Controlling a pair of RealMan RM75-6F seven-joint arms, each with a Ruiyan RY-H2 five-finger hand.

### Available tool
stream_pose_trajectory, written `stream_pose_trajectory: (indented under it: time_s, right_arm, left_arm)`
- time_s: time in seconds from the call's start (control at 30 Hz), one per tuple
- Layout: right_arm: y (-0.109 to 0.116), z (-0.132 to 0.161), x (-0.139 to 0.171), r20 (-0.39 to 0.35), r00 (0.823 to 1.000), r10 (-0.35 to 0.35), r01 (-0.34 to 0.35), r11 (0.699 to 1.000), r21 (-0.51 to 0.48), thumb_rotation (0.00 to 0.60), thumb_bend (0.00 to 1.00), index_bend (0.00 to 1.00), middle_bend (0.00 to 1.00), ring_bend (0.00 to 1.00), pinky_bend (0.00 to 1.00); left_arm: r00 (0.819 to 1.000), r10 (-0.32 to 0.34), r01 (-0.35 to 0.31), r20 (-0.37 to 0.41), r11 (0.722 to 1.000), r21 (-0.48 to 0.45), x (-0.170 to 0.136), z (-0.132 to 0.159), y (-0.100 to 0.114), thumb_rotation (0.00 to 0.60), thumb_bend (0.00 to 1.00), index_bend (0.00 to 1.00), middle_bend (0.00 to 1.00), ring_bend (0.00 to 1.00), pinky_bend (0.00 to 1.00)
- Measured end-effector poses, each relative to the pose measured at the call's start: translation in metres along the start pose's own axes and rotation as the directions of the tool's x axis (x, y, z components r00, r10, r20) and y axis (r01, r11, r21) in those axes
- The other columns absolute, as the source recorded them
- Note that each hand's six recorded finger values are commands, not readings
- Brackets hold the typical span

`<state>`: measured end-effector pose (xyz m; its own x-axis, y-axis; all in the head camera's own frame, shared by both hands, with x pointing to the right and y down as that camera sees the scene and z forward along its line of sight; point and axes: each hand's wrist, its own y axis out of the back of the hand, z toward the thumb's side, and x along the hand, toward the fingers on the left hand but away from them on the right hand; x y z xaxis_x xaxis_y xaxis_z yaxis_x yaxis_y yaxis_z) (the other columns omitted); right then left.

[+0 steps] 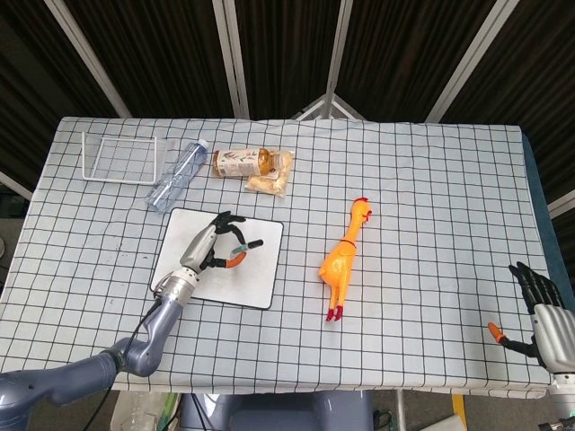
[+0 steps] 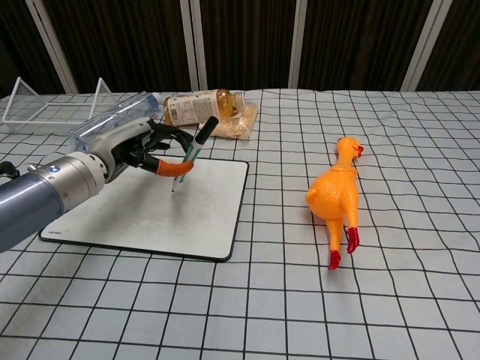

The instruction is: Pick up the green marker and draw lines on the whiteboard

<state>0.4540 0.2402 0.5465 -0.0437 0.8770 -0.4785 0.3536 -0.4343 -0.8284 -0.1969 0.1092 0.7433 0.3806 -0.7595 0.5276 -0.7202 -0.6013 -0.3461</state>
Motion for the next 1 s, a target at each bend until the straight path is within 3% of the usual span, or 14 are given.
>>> stream_pose_trajectory:
  time_s: [0.43,0.63,0.8,1.0]
  right_arm:
    - [-0.002,-0.002,0.000,0.006,1.000,0.003,-0.003,1.000,0.007,0.600,0.27,0.00,0.00,0.00,0.00]
    - [-0.002,-0.001,0.001,0.006,1.000,0.003,-0.003,1.000,0.007,0.600,0.27,0.00,0.00,0.00,0.00]
    - [-0.001,0.000,0.003,0.004,1.000,0.002,-0.002,1.000,0.007,0.600,0.27,0.00,0.00,0.00,0.00]
    - [-0.001,0.001,0.003,-0.006,1.000,0.002,-0.002,1.000,0.005,0.600,0.27,0.00,0.00,0.00,0.00]
  left_arm:
    - [0.999,-0.009,0.011,-0.033,0.998,0.055,0.004,-0.019,0.006,0.600,0.55,0.70,0.19,0.01,0.05]
    - [0.999,0.022,-0.016,-0.047,0.992,0.129,0.004,-0.036,0.027,0.600,0.55,0.70,0.19,0.01,0.05]
    - [0.996,0.074,-0.063,-0.050,0.979,0.193,0.002,-0.048,0.057,0.600,0.55,0.70,0.19,0.01,0.05]
    - [0.989,0.146,-0.144,-0.016,0.986,0.085,0.001,-0.037,0.080,0.600,0.55,0.70,0.19,0.01,0.05]
